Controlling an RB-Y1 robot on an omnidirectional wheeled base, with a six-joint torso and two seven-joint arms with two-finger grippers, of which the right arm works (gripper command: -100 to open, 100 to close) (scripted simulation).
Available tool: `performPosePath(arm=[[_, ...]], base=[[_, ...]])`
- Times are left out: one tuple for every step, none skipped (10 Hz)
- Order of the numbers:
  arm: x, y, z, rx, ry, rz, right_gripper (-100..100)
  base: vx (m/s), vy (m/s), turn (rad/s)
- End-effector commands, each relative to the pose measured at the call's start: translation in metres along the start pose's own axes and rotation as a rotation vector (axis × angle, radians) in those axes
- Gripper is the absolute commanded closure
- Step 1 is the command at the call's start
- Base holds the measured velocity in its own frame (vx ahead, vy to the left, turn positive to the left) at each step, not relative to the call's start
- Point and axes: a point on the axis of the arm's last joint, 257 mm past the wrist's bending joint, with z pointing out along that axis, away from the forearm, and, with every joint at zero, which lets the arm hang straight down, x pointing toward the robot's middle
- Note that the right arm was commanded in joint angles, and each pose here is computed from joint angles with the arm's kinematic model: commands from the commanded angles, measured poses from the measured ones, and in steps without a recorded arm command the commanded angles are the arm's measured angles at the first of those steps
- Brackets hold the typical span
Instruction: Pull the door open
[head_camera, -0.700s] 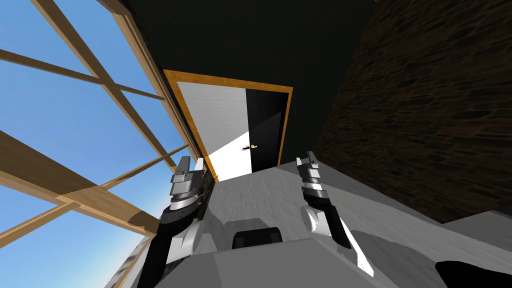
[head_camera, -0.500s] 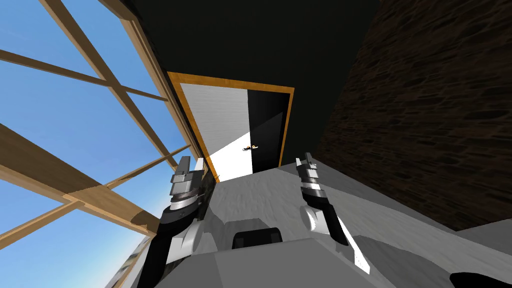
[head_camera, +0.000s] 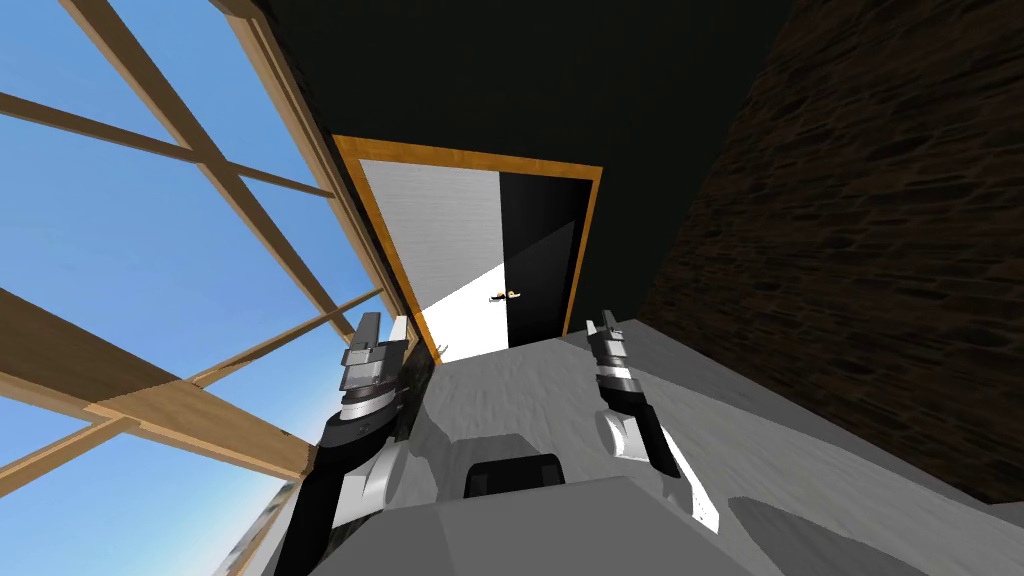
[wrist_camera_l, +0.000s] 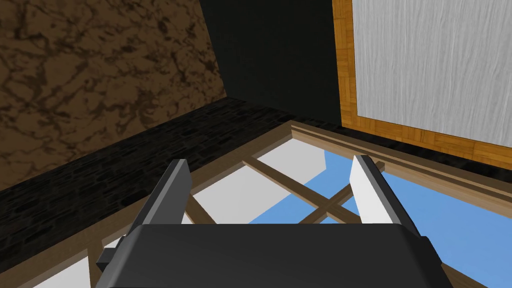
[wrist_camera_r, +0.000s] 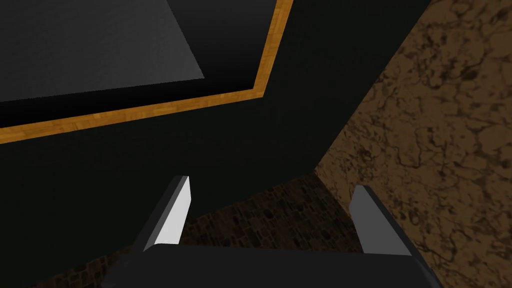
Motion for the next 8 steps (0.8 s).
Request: performPosePath(arm=[[0.001, -0.015, -0.0017, 0.021, 0.006, 0.006, -100], [0.001, -0.022, -0.0025, 0.030, 0.007, 0.009, -100], [0.001, -0.029, -0.0033, 0.040, 0.009, 0.011, -100], [0.001, -0.036, -0.0042, 0.049, 0.011, 0.013, -100], [0.001, -0.044, -0.0052, 0.058, 0.012, 0.016, -100], [0.001, -0.052, -0.0064, 0.069, 0.013, 0.018, -100], [0.001, -0.059, -0.0077, 0.080, 0.014, 0.021, -100], [0.001, -0.067, -0.0090, 0.091, 0.015, 0.023, -100]], base=[[0.101, -0.001, 0.120], [0.113, -0.006, 0.090], [0.103, -0.003, 0.080], [0.094, 0.003, 0.075], [0.092, 0.003, 0.064], [0.095, -0.007, 0.085], [0.105, -0.014, 0.091], [0.101, 0.000, 0.092]])
